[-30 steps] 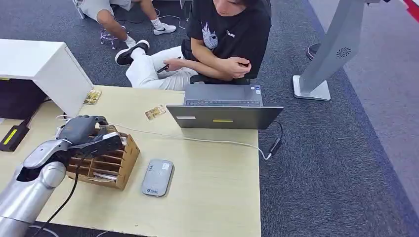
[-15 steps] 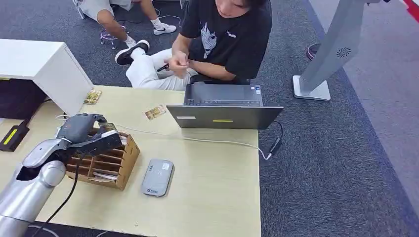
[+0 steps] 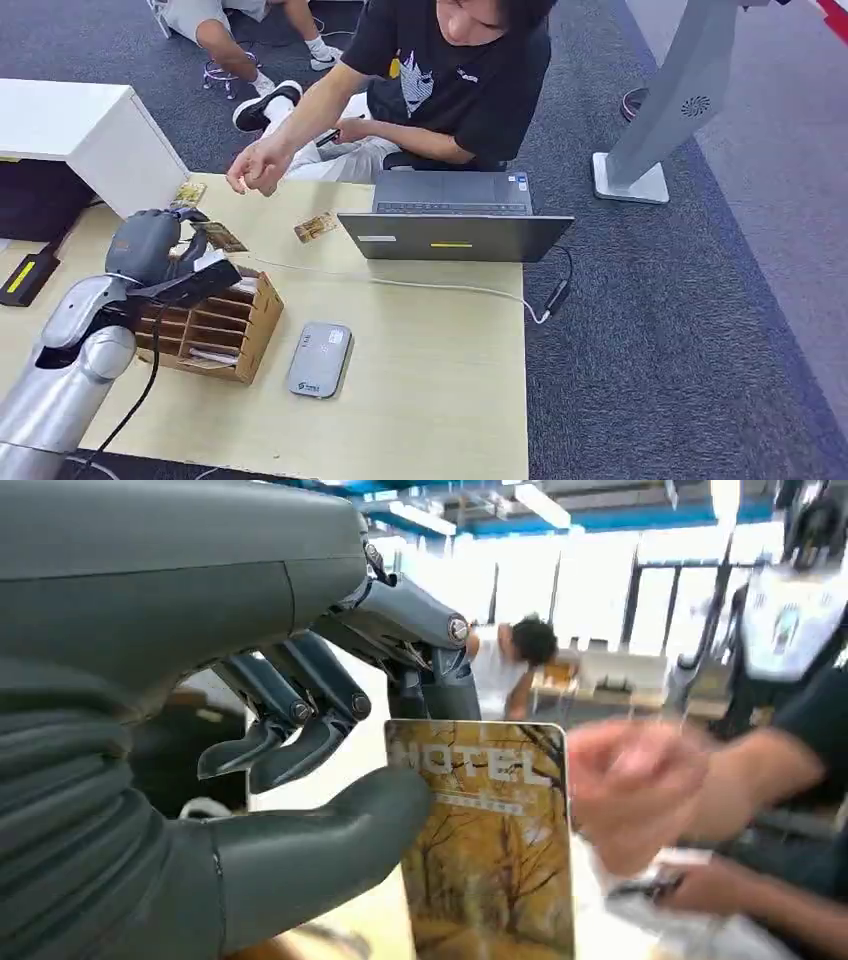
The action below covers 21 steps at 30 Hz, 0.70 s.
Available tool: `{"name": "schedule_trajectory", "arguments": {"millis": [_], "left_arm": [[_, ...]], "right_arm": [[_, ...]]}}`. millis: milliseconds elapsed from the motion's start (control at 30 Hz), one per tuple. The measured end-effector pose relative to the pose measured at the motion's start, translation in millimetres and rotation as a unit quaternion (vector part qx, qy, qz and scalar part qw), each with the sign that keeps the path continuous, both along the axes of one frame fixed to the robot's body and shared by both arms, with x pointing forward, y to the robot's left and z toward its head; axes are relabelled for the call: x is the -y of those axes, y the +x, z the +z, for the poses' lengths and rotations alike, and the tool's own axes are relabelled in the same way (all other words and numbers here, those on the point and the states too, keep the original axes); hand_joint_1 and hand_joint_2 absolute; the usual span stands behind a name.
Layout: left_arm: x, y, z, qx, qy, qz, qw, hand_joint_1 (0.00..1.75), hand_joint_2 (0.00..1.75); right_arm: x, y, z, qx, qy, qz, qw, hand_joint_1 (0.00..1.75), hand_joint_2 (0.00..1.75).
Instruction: Pass the card to the sensor for recognition and then transmit it.
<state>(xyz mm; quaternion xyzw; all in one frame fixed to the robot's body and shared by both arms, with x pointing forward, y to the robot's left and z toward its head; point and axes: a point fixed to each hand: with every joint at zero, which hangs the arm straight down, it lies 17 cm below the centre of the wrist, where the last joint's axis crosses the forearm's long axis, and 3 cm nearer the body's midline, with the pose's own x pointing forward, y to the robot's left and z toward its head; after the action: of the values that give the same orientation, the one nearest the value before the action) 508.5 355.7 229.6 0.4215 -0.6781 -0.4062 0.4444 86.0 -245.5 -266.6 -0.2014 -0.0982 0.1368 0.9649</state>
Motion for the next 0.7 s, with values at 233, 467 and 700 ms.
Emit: {"name": "schedule_trajectory", "arguments": {"millis": [233, 467, 700], "left_arm": [[11, -21, 82, 0.119, -0.037, -0.011, 0.992, 1.75, 1.75], [3, -29, 112, 0.162, -0.054, 0.001, 0.985, 1.75, 1.75], [-30, -27, 132, 0.214, -0.049, 0.063, 0.974, 1.75, 1.75]], "right_arm": [[1, 0, 0, 0.0, -0.003, -0.002, 1.0, 0.0, 1.75], [3, 0, 1, 0.0, -0.007, -0.002, 1.0, 0.0, 1.75], [4, 0, 1, -0.002, -0.011, 0.004, 1.0, 0.0, 1.75]]}}
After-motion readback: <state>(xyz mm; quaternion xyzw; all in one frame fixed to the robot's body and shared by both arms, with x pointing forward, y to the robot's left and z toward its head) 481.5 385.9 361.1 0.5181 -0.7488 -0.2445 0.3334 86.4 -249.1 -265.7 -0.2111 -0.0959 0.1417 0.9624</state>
